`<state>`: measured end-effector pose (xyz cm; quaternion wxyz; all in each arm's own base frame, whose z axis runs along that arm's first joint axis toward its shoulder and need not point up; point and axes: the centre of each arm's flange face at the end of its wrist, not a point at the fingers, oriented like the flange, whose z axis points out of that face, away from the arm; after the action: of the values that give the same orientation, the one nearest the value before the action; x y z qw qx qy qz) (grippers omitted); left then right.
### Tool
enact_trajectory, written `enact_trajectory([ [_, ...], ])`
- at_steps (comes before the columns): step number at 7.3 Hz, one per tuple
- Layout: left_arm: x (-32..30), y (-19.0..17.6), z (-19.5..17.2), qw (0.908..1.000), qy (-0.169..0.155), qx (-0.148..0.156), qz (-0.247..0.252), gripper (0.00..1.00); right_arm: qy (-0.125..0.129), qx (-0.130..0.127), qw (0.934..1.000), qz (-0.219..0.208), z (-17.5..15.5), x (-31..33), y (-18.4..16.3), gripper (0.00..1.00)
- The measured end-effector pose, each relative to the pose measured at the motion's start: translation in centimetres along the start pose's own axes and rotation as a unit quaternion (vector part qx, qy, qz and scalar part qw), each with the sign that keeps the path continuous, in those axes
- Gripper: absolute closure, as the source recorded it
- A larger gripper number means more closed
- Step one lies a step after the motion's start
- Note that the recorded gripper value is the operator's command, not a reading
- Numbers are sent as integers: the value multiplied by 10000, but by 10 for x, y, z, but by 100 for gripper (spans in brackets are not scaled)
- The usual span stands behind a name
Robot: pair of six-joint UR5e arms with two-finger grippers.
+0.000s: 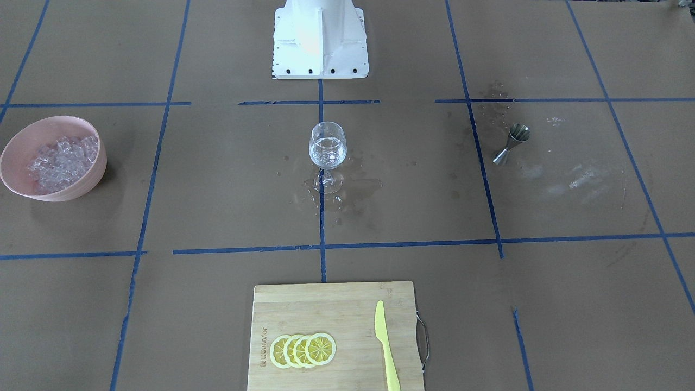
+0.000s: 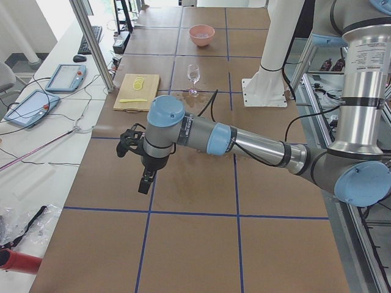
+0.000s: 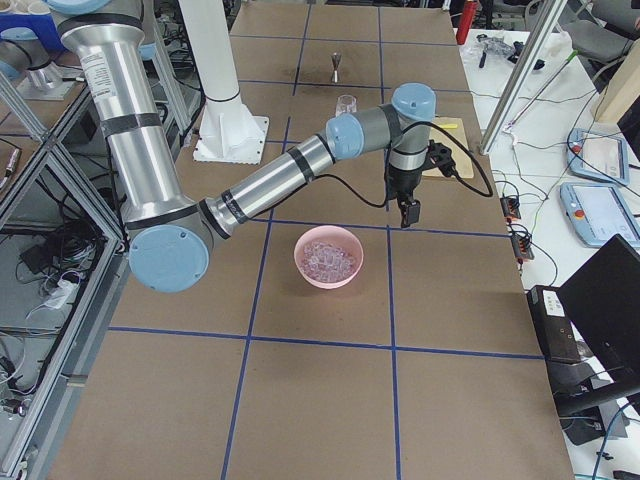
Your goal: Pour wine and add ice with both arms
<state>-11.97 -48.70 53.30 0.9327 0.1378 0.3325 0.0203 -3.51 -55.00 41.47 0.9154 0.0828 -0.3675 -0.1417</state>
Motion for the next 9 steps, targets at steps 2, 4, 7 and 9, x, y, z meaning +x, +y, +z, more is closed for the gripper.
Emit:
enact_trajectory([
  [2, 31, 25, 59, 9972, 180, -664, 298, 0, -295, -285, 9991, 71, 20, 25, 24, 0],
  [4, 44, 12, 94, 9950, 257, -510, 815, 0, -397, -533, 9974, 290, 45, 46, 39, 0],
  [7, 41, -9, 111, 9941, 304, -434, 944, 0, -347, -760, 9954, 460, 67, 68, 45, 0],
  [9, 46, -11, 103, 9941, 301, -312, 996, 0, -249, -978, 9927, 656, 86, 88, 51, 0],
])
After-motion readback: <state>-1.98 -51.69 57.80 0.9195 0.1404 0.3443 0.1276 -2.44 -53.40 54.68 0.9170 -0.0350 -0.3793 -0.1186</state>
